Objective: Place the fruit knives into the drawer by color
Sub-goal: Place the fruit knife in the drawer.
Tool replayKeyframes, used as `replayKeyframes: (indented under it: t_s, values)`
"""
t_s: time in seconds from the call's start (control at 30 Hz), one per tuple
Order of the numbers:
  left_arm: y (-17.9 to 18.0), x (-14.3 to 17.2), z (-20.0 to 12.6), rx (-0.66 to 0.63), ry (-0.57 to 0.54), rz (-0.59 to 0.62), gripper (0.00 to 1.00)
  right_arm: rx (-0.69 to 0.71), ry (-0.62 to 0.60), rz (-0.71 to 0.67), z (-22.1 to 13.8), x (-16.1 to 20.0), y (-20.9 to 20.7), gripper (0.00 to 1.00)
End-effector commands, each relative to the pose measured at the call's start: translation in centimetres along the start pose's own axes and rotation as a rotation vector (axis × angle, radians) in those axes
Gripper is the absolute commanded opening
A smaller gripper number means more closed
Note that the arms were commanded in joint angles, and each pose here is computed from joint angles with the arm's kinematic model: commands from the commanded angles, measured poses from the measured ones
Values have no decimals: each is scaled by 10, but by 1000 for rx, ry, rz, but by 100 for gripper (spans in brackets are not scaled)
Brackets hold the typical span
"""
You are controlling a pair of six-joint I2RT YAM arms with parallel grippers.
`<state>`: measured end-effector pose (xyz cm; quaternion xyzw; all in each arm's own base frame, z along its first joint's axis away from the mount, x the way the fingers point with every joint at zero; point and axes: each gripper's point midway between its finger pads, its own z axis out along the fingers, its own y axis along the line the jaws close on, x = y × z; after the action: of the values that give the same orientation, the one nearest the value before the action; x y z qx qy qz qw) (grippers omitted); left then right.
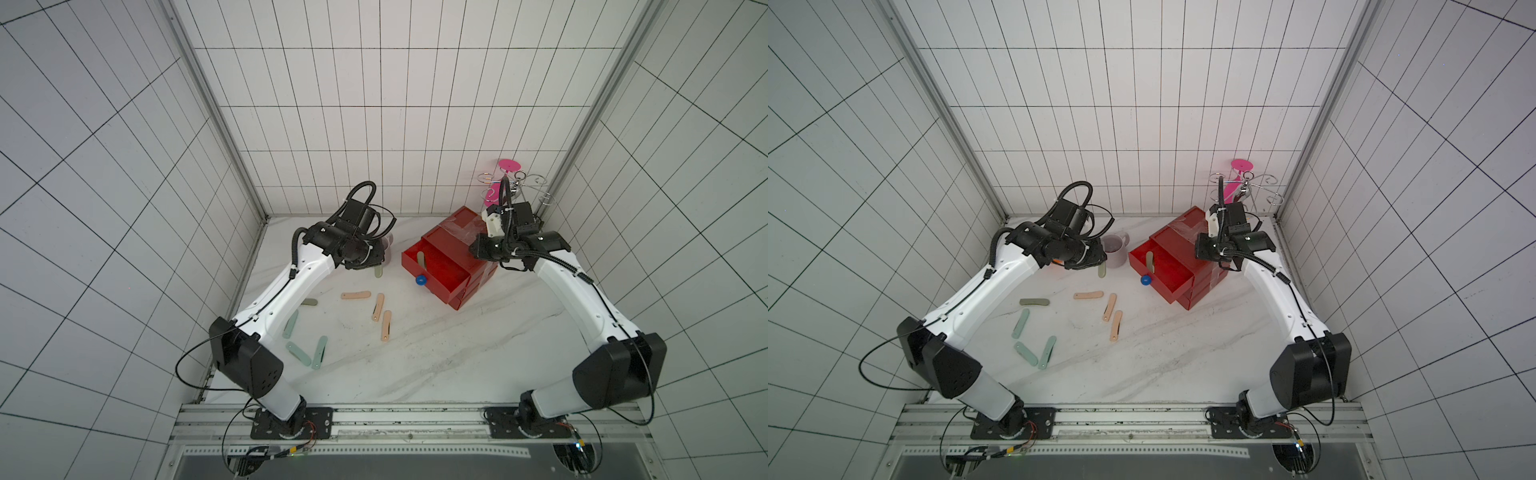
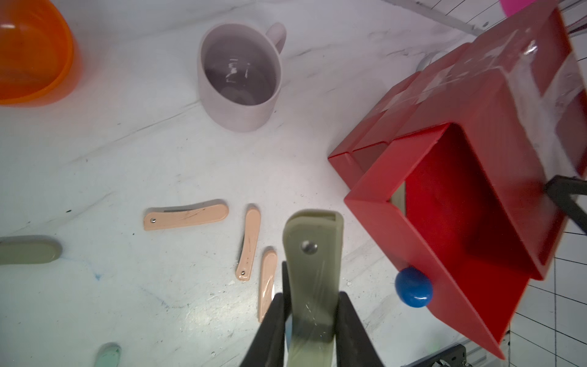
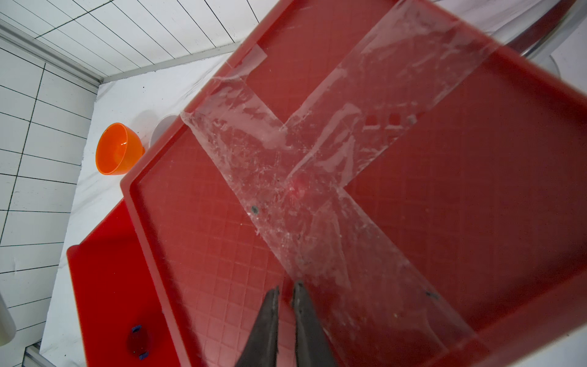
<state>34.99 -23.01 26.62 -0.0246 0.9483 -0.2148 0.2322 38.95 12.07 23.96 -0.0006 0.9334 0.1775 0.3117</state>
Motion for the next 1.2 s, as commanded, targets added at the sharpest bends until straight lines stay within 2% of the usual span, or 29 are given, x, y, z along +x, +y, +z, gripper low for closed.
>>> replayKeyframes:
  t_s: [0.0,0.23,0.47,0.83,1.17]
  values:
    - [-24,-4,4,32,13,1,24,115,277,44,24,75,-31,14]
    - [-88,-16,7,145,-2,33,24,115,283,44,24,76,-32,14]
    - [-127,-14,18,202,5,43,25,110,281,42,25,76,-31,14]
    - [-139,6,49,184,33,51,25,103,277,41,23,76,-30,14]
    - [-133,14,64,163,48,44,25,102,278,41,23,77,-31,14]
